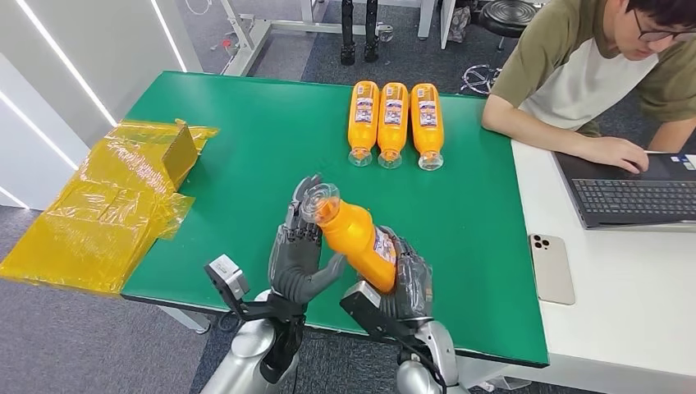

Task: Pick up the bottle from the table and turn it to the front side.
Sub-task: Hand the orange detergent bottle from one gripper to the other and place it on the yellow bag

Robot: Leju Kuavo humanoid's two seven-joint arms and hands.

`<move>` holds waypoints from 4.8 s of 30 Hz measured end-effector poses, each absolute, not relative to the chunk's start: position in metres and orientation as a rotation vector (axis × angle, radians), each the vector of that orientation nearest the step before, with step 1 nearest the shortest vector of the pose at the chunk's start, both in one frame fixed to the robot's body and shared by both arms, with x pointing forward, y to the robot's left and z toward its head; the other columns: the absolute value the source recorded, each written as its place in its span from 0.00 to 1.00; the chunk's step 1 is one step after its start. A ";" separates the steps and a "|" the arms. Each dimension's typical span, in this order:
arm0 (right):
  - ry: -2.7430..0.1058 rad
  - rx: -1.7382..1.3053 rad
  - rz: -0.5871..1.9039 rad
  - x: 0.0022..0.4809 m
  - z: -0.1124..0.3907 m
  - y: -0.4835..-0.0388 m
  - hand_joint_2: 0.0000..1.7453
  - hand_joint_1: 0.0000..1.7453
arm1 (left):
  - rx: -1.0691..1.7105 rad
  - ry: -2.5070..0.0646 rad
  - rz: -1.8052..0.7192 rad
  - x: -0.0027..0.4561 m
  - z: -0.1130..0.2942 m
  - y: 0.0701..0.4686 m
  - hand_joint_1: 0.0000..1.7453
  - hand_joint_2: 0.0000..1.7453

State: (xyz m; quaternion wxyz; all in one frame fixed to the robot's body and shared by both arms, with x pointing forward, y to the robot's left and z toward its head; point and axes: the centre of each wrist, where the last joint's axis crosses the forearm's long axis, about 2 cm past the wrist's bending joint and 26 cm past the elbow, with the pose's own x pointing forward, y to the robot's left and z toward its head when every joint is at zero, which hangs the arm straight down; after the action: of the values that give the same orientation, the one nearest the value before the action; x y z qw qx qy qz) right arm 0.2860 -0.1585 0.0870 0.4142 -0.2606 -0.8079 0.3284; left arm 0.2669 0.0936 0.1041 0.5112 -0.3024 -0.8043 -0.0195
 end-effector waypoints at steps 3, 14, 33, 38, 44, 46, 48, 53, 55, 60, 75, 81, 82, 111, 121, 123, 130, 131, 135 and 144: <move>-2.069 -0.639 0.893 0.279 0.091 -0.149 1.00 1.00 | -0.717 -1.925 -0.056 0.267 0.101 0.093 0.00 1.00; -1.990 -0.598 1.025 0.277 0.098 -0.140 1.00 1.00 | -0.665 -1.915 -0.061 0.266 0.096 0.094 0.00 1.00; -1.825 -0.554 1.226 0.279 0.086 -0.145 1.00 1.00 | -0.580 -1.920 0.007 0.268 0.089 0.108 0.00 1.00; -1.830 -0.564 1.240 0.280 0.087 -0.144 1.00 1.00 | -0.566 -1.933 0.017 0.269 0.091 0.111 0.80 1.00; -1.847 -0.567 1.238 0.282 0.089 -0.143 1.00 1.00 | -0.578 -1.950 0.011 0.270 0.092 0.113 1.00 1.00; -1.857 -0.572 1.232 0.283 0.090 -0.143 1.00 1.00 | -0.582 -1.953 0.005 0.270 0.093 0.113 1.00 1.00; -1.870 -0.578 1.225 0.284 0.091 -0.143 1.00 0.98 | -0.588 -1.955 0.002 0.270 0.093 0.113 1.00 1.00; -1.908 -0.586 1.188 0.283 0.091 -0.142 1.00 0.00 | -0.598 -1.962 -0.001 0.270 0.095 0.113 1.00 1.00; -1.974 -0.590 1.128 0.279 0.090 -0.141 1.00 0.00 | -0.600 -1.965 -0.005 0.270 0.096 0.113 1.00 1.00; -2.158 -0.587 0.889 0.268 0.098 -0.131 1.00 0.00 | -0.582 -1.970 -0.008 0.271 0.096 0.113 1.00 1.00; -2.517 -0.454 0.403 0.250 0.139 -0.134 1.00 0.00 | 0.028 -2.120 -0.268 0.286 0.114 0.141 1.00 1.00; -2.571 -0.429 0.217 0.245 0.163 -0.139 1.00 0.00 | 0.951 -2.201 -0.748 0.309 0.135 0.197 1.00 1.00; -2.577 -0.429 0.197 0.244 0.166 -0.140 1.00 0.00 | 1.071 -2.192 -0.835 0.314 0.138 0.208 1.00 1.00; -2.745 -0.320 -0.227 0.245 0.243 -0.142 1.00 0.00 | 1.165 -1.190 -1.649 0.395 0.103 0.371 1.00 1.00; -2.765 -0.317 -0.240 0.251 0.250 -0.138 1.00 0.00 | 0.875 -1.026 -1.828 0.384 0.077 0.363 1.00 1.00; -2.765 -0.317 -0.240 0.251 0.251 -0.137 1.00 0.00 | 0.828 -1.007 -1.839 0.384 0.076 0.360 1.00 1.00; -2.774 -0.328 -0.223 0.254 0.252 -0.135 1.00 0.00 | 0.762 -0.921 -1.857 0.394 0.084 0.350 1.00 1.00; -2.776 -0.331 -0.221 0.254 0.252 -0.135 1.00 0.00 | 0.761 -0.922 -1.856 0.395 0.084 0.348 1.00 1.00; -2.779 -0.338 -0.211 0.254 0.252 -0.134 1.00 0.00 | 0.751 -0.938 -1.854 0.395 0.083 0.337 1.00 1.00; -2.772 -0.330 -0.213 0.255 0.251 -0.134 1.00 0.00 | 0.771 -0.926 -1.834 0.394 0.080 0.328 0.09 1.00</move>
State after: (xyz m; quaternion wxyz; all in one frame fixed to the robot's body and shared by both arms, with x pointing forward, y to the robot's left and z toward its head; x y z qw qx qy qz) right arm 0.2554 -0.1337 0.2511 0.1701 -0.1163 -0.9757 -0.0750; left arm 0.3939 0.3284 0.0800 0.4561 0.3127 -0.3755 -0.7437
